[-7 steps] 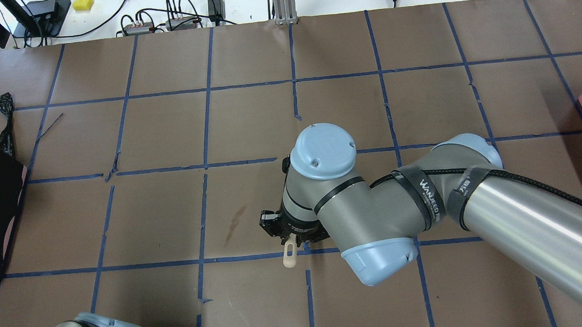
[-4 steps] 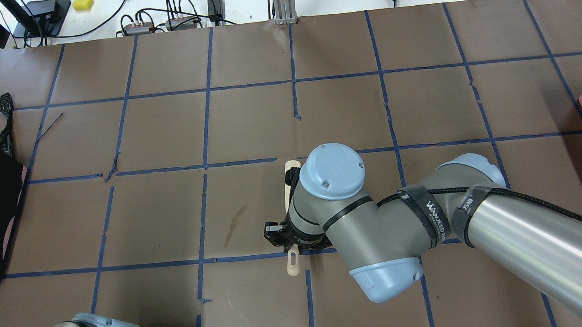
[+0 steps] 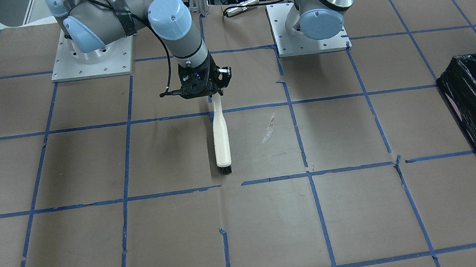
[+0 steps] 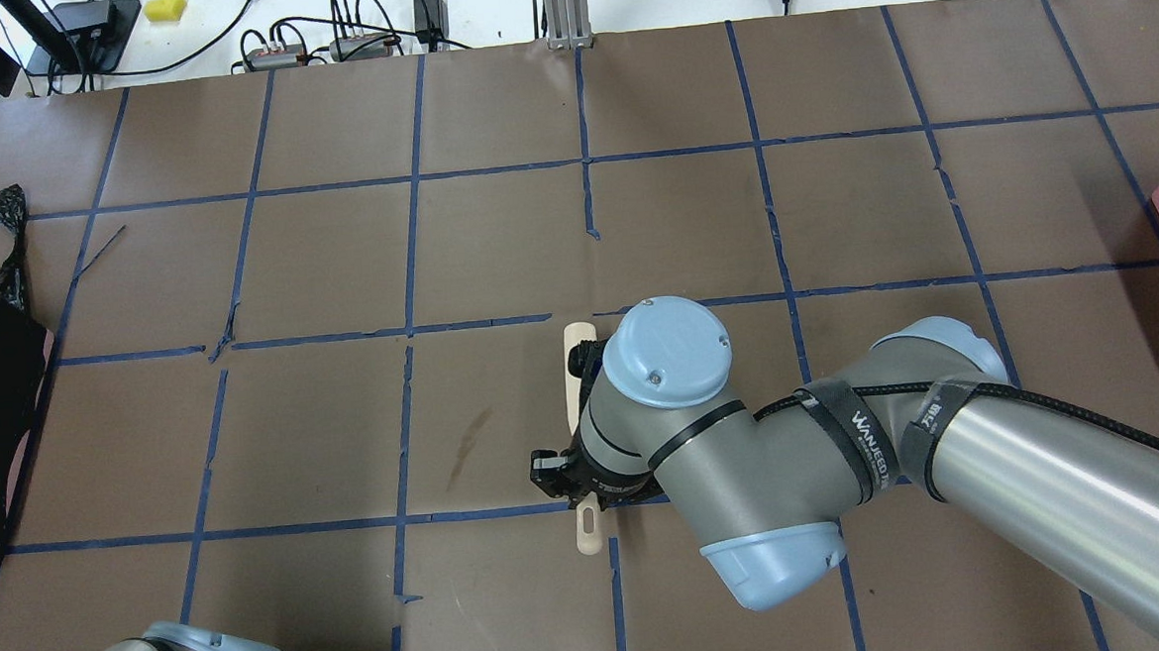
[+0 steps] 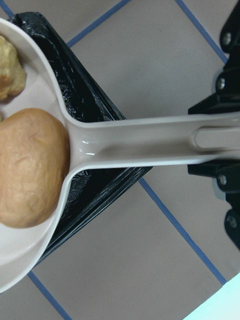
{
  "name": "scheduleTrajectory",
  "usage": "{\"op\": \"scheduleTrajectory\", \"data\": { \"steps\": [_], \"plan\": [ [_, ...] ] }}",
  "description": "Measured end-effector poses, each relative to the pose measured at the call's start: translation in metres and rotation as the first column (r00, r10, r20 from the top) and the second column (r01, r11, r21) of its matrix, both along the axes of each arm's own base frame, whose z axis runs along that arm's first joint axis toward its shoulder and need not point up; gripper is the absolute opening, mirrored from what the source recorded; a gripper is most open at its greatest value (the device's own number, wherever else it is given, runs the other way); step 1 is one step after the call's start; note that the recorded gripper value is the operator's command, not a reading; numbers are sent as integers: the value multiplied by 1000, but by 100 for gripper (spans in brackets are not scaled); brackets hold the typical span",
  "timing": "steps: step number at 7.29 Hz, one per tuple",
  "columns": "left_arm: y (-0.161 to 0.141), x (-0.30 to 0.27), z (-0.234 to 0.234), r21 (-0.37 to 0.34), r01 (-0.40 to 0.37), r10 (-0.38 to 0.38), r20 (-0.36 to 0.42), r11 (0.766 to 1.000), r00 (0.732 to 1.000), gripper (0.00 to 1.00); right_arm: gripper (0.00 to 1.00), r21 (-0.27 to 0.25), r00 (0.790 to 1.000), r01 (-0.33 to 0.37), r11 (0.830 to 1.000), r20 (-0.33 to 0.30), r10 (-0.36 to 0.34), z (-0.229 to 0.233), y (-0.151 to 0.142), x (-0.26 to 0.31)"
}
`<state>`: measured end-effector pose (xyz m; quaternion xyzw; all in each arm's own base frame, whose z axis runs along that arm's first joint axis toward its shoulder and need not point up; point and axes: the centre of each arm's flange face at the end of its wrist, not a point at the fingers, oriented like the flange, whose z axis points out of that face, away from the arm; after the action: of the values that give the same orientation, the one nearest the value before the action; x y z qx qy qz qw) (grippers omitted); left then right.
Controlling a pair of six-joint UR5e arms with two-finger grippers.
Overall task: Sweep and dump trash in nearest bin
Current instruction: 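Lower the brush onto the table with the right gripper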
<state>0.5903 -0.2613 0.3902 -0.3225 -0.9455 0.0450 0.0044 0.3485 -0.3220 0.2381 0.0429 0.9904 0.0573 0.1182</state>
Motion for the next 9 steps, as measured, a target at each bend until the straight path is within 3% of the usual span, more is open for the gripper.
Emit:
{"op": "scheduleTrajectory", "data": {
  "steps": [1, 2, 6, 9],
  "plan": [
    [0, 2, -2, 4, 0, -1, 15, 1000, 1000, 12, 81, 5, 1000, -3, 1000, -2, 3, -3, 1, 0],
    [-1, 3, 0, 17, 3, -3, 36, 1000, 999, 12, 100, 7, 1000, -6, 1000, -5, 6, -4, 2, 0],
    [-20, -7, 11, 160, 29, -49, 122, 987, 991, 13, 100, 13, 999, -15, 1000, -40, 16, -13, 3, 1],
    [-20, -13, 24, 241, -11, -30, 168, 970, 985, 12, 100, 5, 998, -18, 1000, -55, 19, -12, 1, 1]
  ]
}}
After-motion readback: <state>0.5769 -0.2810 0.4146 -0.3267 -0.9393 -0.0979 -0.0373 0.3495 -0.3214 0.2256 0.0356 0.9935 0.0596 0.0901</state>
